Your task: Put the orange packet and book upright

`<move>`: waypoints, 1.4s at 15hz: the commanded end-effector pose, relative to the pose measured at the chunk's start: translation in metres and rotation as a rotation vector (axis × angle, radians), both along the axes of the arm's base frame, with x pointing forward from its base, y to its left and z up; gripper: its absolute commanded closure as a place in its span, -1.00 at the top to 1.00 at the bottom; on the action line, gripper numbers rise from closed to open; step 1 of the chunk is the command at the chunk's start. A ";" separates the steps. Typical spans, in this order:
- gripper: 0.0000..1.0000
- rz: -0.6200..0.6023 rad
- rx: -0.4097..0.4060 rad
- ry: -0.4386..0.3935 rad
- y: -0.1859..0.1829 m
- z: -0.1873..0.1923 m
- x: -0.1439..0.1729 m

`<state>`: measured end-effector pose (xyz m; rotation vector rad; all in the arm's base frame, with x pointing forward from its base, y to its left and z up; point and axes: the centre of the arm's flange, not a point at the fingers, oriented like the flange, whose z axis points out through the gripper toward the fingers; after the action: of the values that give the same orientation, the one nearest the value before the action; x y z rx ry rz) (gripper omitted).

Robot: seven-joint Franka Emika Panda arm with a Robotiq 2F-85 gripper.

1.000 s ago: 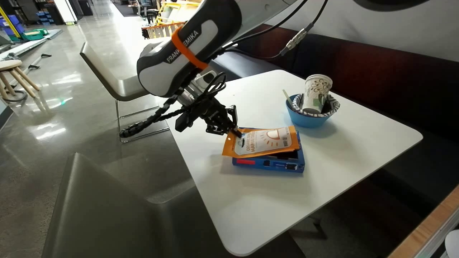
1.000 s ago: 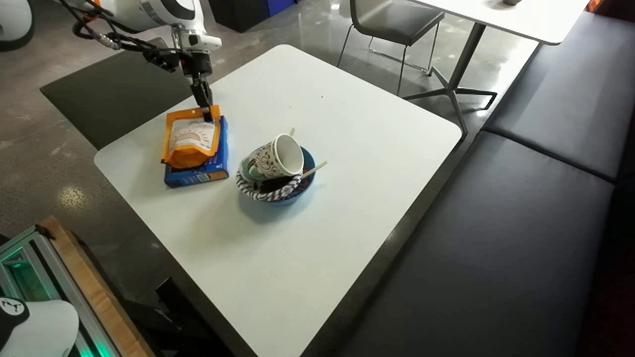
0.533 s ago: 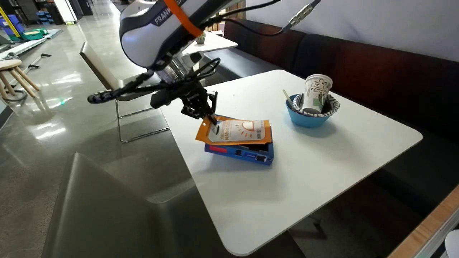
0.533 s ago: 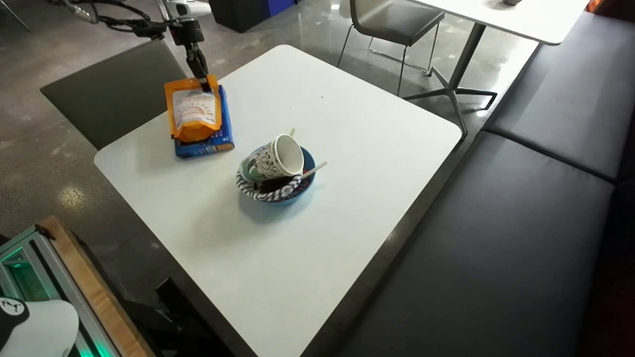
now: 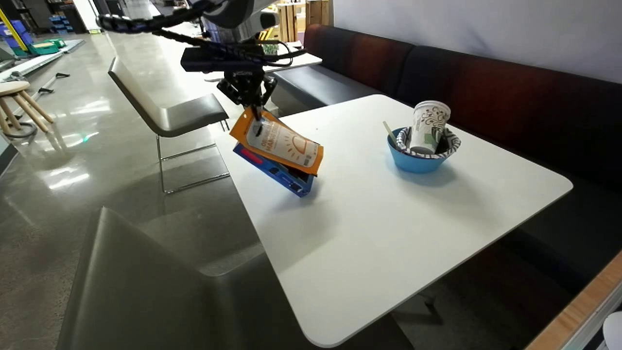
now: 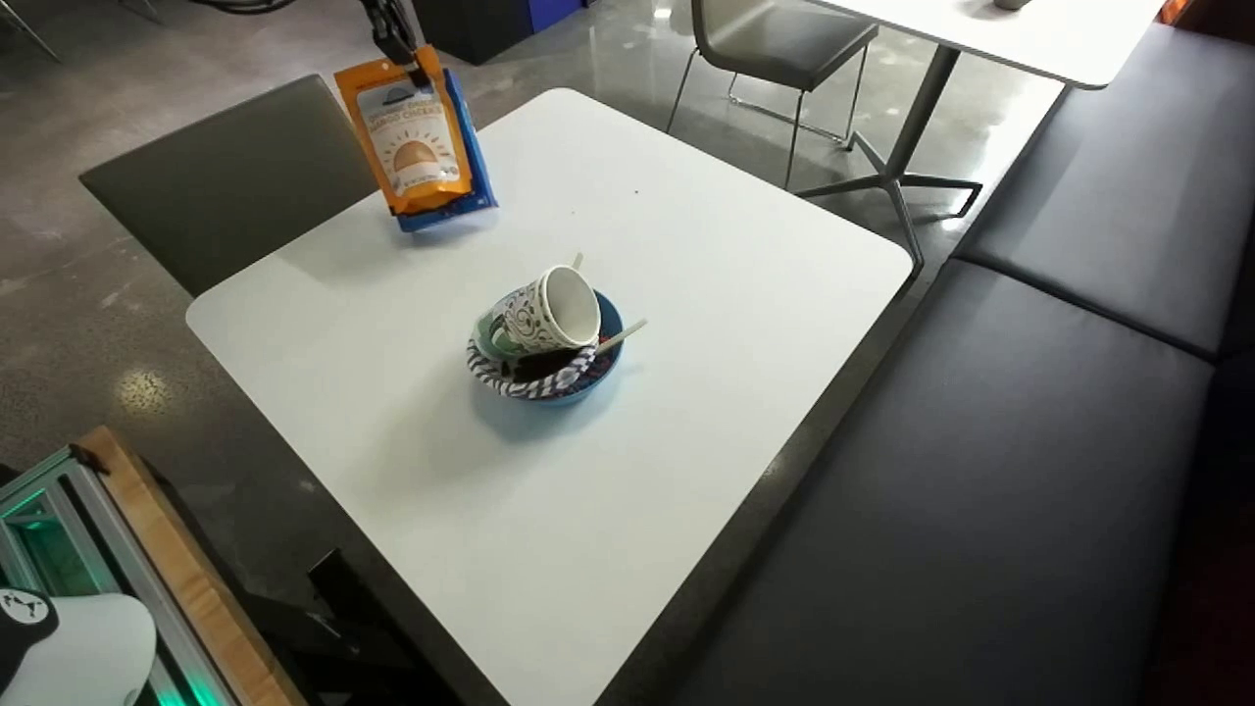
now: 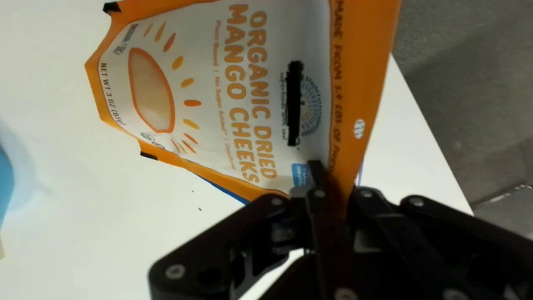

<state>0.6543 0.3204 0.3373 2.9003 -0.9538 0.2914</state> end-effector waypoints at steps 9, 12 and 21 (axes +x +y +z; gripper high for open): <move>-0.97 -0.007 0.431 -0.197 -0.153 0.001 -0.019; -0.97 0.006 0.491 -0.174 -0.186 -0.002 -0.029; -0.97 0.068 0.585 -0.138 -0.236 -0.026 -0.054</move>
<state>0.6211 0.1007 0.3299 3.4581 -1.1548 0.3510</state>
